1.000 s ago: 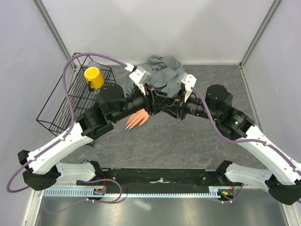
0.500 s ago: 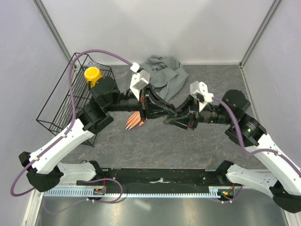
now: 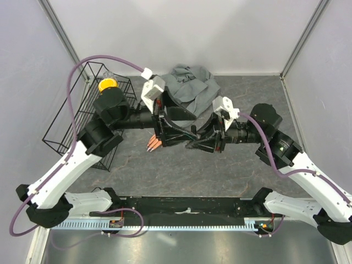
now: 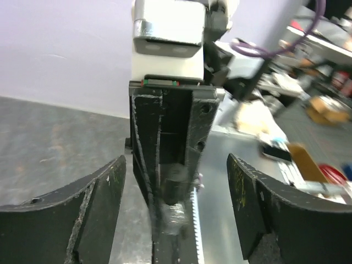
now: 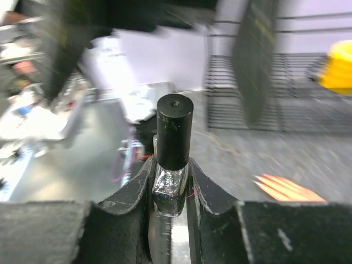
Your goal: Paint the nails
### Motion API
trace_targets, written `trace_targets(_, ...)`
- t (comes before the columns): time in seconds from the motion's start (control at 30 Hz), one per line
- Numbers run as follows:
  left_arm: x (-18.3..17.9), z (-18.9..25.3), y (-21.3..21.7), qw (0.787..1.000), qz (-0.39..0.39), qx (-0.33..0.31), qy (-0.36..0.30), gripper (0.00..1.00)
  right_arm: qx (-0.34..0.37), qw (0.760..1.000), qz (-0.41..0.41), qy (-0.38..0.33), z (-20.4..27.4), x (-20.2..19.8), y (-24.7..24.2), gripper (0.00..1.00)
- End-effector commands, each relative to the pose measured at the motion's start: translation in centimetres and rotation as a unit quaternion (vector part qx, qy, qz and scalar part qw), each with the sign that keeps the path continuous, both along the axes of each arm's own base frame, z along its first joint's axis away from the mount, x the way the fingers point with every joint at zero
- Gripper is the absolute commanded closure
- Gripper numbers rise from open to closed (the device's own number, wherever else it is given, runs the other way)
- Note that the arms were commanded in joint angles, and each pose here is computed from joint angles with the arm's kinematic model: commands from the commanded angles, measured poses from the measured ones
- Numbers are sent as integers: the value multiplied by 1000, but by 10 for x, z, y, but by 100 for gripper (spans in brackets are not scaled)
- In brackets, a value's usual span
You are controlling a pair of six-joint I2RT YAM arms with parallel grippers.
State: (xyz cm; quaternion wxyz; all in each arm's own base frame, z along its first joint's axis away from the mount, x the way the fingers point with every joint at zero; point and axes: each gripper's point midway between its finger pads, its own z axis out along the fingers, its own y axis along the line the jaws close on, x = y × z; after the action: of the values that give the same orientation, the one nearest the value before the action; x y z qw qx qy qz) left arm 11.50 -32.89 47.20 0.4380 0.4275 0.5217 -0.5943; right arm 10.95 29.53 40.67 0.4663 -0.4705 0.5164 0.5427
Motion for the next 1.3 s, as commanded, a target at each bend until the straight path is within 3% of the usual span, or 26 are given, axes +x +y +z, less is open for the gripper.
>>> trace_targets(0.0,32,28,33,986,162,-35,-16,21,-11,993,-115,-22,10,43,-2,100)
trace_targets(0.23,63,12,34,969,245,-22,13,34,-18,984,-179,-20,13,69,-4,100)
trace_targets(0.5,74,-7,18,970,242,23,12,38,-30,984,-177,-21,5,70,-3,100)
trace_targets(0.77,71,-14,12,974,222,43,19,57,-38,983,-180,-23,-1,73,-3,100)
trace_targets(0.87,71,-16,11,974,220,47,18,70,-39,983,-177,-23,-1,72,-2,100)
trace_targets(0.93,71,-18,9,975,217,51,16,90,-40,983,-176,-22,-2,71,-3,100)
trace_targets(1.0,72,-21,7,975,214,55,15,98,-42,982,-184,-19,-3,73,-4,98)
trace_targets(1.07,76,-26,5,973,225,60,-1,98,-47,977,-209,-2,-8,79,-8,78)
trace_targets(1.1,81,-29,5,970,237,59,-12,98,-54,969,-242,10,-15,88,-14,55)
trace_targets(1.13,95,-46,11,958,277,73,-29,98,-66,963,-259,24,-25,92,-18,45)
trace_targets(1.2,109,-46,12,947,315,41,-56,98,-92,950,-291,60,-51,97,-26,26)
trace_targets(1.23,121,-74,17,935,346,55,-57,98,-108,945,-300,76,-64,96,-31,22)
trace_targets(1.27,125,-82,17,932,354,51,-61,98,-117,938,-312,92,-76,96,-35,11)
